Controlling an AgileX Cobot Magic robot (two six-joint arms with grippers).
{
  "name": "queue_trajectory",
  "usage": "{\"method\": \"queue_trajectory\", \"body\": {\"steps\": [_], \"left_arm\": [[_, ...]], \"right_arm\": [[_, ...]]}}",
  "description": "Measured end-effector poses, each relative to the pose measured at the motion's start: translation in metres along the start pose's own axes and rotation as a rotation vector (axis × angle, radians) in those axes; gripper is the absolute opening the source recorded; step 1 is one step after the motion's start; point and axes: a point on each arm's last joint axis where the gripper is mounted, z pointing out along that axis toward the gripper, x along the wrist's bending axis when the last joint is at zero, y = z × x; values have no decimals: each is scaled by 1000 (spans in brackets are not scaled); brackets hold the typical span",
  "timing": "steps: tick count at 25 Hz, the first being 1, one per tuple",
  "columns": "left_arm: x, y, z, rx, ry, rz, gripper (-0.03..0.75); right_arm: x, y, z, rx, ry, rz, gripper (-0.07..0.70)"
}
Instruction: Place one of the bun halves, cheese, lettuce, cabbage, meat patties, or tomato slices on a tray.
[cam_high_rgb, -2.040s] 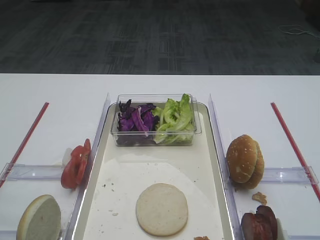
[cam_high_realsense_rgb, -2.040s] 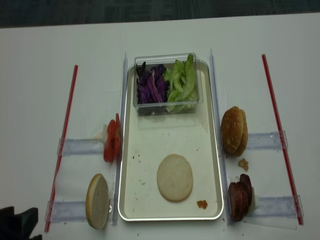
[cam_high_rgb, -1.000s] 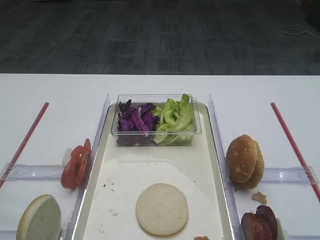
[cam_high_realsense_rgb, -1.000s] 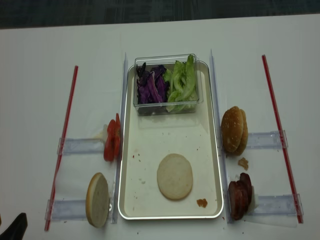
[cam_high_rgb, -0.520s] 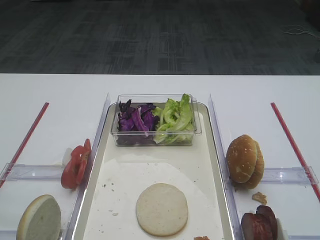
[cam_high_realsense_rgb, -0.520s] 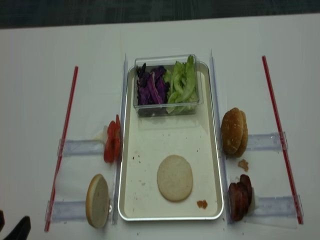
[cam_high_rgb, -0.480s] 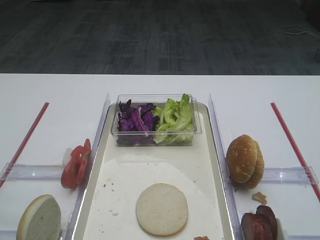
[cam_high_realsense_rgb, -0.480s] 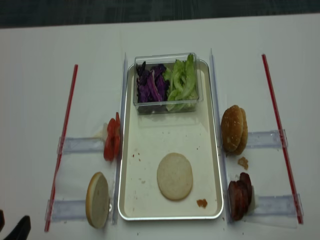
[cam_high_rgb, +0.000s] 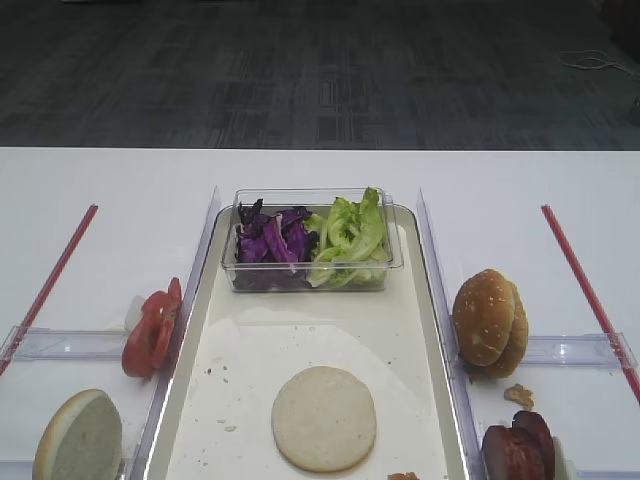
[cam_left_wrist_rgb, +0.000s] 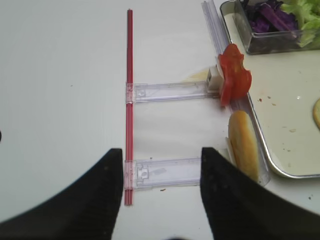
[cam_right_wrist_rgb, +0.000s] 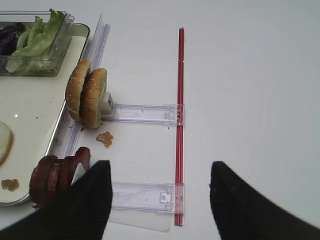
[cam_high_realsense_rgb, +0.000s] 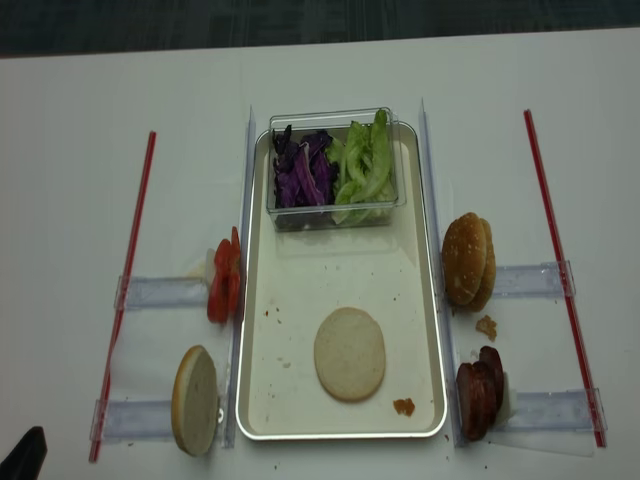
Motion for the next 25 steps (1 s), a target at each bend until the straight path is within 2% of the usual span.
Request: {"method": "queue_trajectory", "body": {"steps": [25], "left_arm": [[0, 0, 0, 0, 0, -5, 335]], "right_arm": [[0, 0, 0, 0, 0, 0, 477]]}}
